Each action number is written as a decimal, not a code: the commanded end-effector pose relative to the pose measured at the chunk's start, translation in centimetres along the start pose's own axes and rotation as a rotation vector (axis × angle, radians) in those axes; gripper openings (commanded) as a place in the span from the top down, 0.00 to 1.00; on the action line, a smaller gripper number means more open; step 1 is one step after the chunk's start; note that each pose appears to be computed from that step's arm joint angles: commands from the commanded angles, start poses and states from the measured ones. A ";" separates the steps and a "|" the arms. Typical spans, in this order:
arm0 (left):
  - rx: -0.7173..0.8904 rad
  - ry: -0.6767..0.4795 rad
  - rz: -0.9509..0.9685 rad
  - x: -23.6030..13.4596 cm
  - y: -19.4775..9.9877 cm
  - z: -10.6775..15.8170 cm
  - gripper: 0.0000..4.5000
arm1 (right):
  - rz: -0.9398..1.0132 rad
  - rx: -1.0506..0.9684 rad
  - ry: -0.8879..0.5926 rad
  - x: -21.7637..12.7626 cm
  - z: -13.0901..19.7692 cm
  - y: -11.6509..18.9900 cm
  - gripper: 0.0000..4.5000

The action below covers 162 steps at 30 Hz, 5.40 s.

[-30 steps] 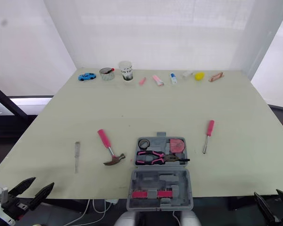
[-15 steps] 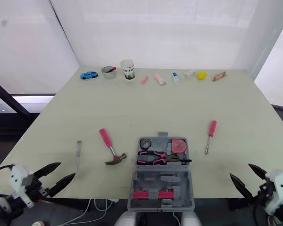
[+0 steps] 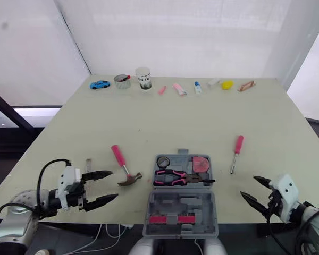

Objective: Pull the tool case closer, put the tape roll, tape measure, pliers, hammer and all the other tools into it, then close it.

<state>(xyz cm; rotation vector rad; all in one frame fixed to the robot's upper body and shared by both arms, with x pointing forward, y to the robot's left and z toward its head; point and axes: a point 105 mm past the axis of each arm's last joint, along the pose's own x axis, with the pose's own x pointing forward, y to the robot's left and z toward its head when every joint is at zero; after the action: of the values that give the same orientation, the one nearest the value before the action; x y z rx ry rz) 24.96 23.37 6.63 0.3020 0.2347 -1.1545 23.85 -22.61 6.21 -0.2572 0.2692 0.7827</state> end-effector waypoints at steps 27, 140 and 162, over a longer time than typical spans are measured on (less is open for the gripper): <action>-0.024 0.158 -0.328 7.0 0.2 -1.3 0.99 | 0.368 -0.244 0.095 8.0 -0.8 3.6 1.00; -0.056 0.145 -0.130 14.4 2.4 2.9 0.99 | 0.204 -0.252 -0.063 13.0 3.4 2.1 1.00; -0.070 0.154 -0.126 15.3 2.4 2.5 0.99 | 0.176 -0.243 -0.060 13.2 3.1 2.1 1.00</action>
<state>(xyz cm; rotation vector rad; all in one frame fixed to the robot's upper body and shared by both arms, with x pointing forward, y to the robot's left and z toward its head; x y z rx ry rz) 33.25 12.94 3.43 0.3138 0.4938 -1.1661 31.52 -14.02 2.33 -0.4445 0.2635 0.9380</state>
